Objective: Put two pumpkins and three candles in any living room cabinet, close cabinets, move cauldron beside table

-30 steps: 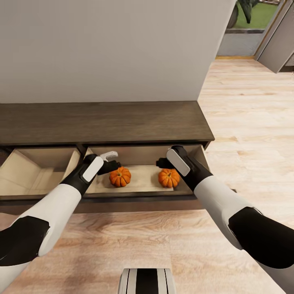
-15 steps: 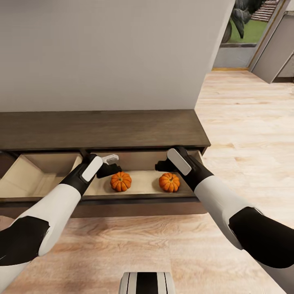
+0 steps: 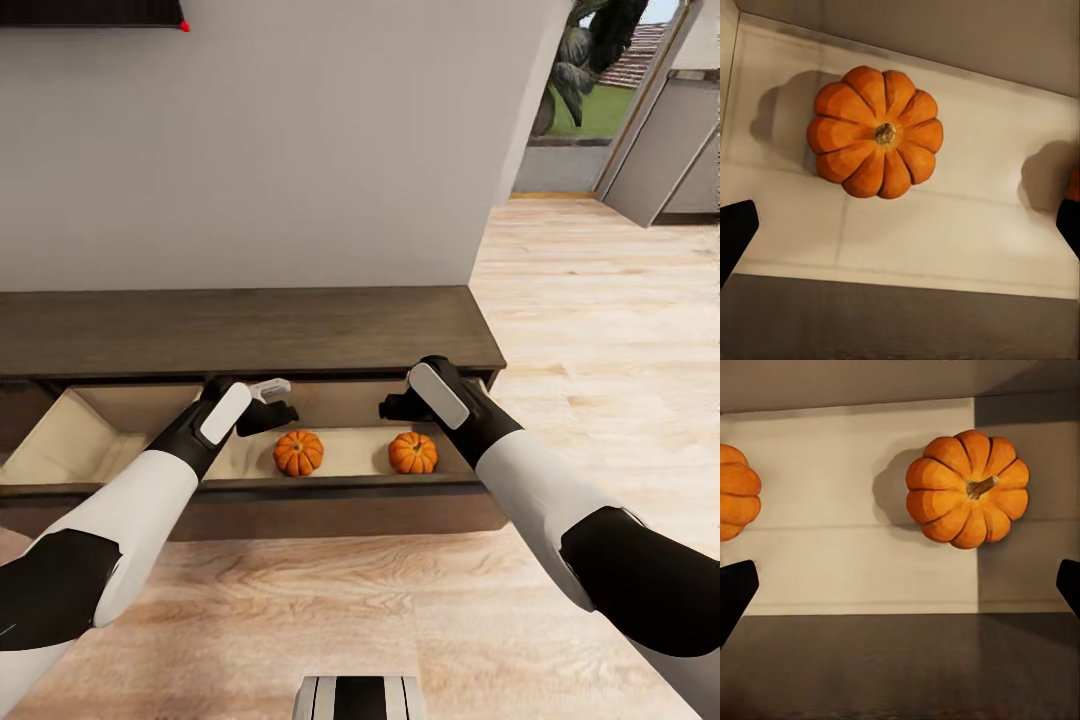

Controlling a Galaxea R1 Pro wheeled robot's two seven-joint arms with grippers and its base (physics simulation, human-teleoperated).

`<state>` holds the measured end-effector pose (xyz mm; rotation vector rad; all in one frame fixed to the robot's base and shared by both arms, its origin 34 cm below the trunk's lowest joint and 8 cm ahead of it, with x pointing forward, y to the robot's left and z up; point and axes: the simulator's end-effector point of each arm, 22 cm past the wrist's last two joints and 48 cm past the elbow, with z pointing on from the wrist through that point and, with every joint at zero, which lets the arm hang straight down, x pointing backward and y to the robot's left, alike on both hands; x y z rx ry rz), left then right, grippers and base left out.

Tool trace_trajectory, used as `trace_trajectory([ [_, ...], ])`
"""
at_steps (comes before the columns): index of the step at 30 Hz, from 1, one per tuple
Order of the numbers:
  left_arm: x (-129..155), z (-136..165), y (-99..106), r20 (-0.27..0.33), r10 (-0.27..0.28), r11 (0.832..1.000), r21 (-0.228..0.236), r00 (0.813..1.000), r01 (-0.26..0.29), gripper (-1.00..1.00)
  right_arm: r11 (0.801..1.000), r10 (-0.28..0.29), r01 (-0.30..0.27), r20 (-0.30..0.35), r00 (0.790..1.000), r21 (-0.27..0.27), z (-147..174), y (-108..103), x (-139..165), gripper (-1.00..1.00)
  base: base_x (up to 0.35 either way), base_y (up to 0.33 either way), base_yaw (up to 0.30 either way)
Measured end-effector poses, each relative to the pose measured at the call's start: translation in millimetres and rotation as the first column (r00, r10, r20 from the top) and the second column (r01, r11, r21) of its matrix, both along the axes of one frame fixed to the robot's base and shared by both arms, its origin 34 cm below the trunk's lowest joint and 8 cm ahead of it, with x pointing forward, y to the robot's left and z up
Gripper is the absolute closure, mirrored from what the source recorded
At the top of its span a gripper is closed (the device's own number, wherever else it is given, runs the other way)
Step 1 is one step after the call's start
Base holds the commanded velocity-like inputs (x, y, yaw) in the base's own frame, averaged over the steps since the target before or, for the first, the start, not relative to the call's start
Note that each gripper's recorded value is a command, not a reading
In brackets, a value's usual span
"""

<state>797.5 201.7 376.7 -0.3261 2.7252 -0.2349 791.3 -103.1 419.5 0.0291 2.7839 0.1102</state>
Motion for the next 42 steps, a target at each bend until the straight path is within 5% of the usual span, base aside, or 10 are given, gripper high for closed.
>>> trace_trajectory([
  [17, 0, 49, -1, 0.035, -0.019, 1.000, -0.001, 0.999, 0.019, -1.00, 1.000, 0.001, -0.001, 0.069, 0.998, 0.004, 52, 1, 4, -1.00, -0.102, 0.000, 0.000],
  [42, 16, 106, -4, 0.038, -0.023, 1.000, -0.003, 0.999, 0.024, -1.00, 1.000, 0.012, -0.012, 0.060, 0.998, 0.004, 108, 3, 17, -1.00, -0.053, 0.000, 0.000],
])
